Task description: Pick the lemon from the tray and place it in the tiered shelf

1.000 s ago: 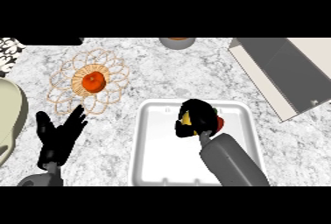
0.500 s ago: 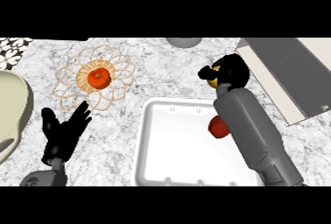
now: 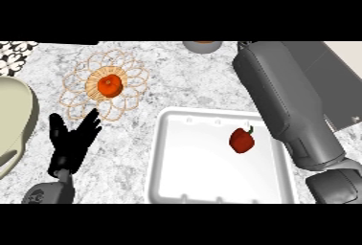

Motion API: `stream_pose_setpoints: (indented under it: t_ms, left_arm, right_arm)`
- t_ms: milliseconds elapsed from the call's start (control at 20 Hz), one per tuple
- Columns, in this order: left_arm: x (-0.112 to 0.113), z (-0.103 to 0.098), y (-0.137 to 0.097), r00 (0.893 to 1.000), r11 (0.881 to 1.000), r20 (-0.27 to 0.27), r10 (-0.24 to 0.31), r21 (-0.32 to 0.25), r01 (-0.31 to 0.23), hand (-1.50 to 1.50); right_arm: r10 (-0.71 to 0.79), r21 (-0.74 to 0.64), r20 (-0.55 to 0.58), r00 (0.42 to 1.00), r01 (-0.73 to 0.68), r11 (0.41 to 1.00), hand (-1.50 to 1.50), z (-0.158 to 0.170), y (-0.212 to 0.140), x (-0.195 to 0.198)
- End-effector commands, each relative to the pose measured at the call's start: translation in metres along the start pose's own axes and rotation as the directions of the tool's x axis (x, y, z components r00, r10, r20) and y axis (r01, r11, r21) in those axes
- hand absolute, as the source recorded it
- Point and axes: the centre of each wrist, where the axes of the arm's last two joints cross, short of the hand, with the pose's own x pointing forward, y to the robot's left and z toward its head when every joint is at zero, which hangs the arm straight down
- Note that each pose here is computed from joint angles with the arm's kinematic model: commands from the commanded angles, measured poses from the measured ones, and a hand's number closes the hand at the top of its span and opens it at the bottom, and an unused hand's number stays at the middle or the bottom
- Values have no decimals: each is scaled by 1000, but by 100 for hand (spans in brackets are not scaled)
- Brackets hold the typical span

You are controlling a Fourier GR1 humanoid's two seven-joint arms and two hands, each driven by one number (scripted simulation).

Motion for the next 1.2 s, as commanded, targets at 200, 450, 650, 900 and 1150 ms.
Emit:
stream_pose_setpoints:
  t_ms: [200, 450, 650, 900, 1150]
  left_arm:
    - [4, -2, 3, 1000, 1000, -9, 0, 21, 1, 0]
    - [-9, 5, -1, 1000, 1000, -6, 12, 21, -12, 0]
    - [-2, 5, 13, 1000, 1000, 8, 9, 25, -10, 0]
    - [-7, 5, 23, 1000, 999, 1, 12, 36, -12, 0]
    - [-6, 14, 14, 1000, 1000, 10, 18, 13, -18, 0]
  right_arm:
    - [-31, -183, -229, 973, -12, 983, 150, -14, -69, 62]
    - [-63, -250, -275, 959, -8, 968, 150, -39, -114, 76]
    - [-106, -305, -293, 950, 12, 952, 150, -60, -145, 76]
    - [-72, -324, -325, 943, -40, 945, 150, -92, -137, 50]
    - [-55, -264, -329, 943, -36, 964, 150, -120, -145, 28]
